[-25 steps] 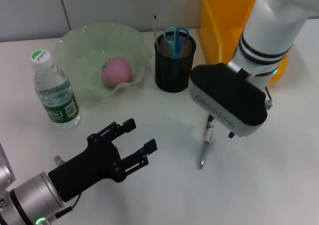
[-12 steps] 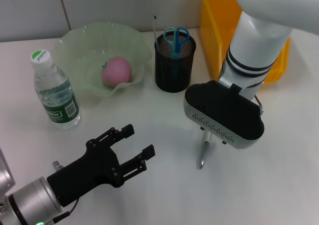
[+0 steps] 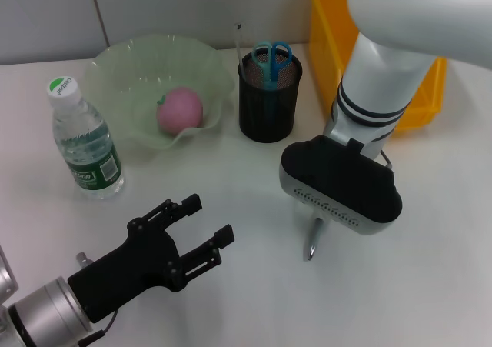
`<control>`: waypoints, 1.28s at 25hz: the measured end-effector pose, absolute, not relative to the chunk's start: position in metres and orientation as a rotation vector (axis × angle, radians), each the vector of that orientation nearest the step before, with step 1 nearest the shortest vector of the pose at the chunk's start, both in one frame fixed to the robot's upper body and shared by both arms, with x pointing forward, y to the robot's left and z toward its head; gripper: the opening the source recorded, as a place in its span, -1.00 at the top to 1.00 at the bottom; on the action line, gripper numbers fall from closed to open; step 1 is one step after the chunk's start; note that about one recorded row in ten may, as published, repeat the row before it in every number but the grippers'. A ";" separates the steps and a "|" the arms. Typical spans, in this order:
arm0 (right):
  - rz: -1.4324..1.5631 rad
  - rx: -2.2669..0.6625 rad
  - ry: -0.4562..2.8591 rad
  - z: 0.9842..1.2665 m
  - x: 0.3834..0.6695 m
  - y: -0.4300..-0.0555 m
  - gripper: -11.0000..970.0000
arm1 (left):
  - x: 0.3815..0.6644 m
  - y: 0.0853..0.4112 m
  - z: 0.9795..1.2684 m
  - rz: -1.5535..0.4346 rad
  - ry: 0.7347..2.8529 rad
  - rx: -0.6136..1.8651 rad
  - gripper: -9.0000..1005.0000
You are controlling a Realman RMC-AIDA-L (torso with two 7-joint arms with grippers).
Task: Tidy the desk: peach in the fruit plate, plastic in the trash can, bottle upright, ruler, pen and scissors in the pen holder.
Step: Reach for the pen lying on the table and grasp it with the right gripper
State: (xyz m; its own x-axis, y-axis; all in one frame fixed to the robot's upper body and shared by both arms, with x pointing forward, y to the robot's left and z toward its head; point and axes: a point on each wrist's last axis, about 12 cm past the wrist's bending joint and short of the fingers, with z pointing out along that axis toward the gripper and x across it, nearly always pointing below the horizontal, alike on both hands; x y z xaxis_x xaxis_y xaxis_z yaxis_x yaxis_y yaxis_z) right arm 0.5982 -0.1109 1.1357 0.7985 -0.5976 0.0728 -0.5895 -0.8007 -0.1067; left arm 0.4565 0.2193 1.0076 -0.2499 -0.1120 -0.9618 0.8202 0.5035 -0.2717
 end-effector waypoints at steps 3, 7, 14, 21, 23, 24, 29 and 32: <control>-0.150 -2.910 0.953 1.135 0.598 -0.110 -0.09 | 0.456 0.220 1.007 -0.997 1.582 0.622 -0.51; -0.139 -2.917 0.942 1.134 0.598 -0.110 0.03 | 0.456 0.220 1.007 -0.996 1.582 0.619 -0.51; -0.123 -2.927 0.938 1.131 0.598 -0.110 0.13 | 0.457 0.219 1.008 -0.999 1.574 0.613 -0.51; -0.119 -2.929 0.927 1.129 0.598 -0.109 0.17 | 0.457 0.219 1.009 -0.999 1.571 0.608 -0.51; -0.114 -2.930 0.924 1.128 0.598 -0.108 0.18 | 0.457 0.219 1.009 -0.997 1.571 0.606 -0.51; -0.114 -2.930 0.924 1.128 0.598 -0.108 0.19 | 0.457 0.219 1.009 -0.997 1.571 0.606 -0.51; -0.116 -2.946 0.928 1.124 0.599 -0.109 0.24 | 0.457 0.219 1.009 -0.998 1.570 0.604 -0.51; -0.119 -2.949 0.925 1.123 0.599 -0.109 0.28 | 0.456 0.219 1.008 -0.997 1.571 0.601 -0.51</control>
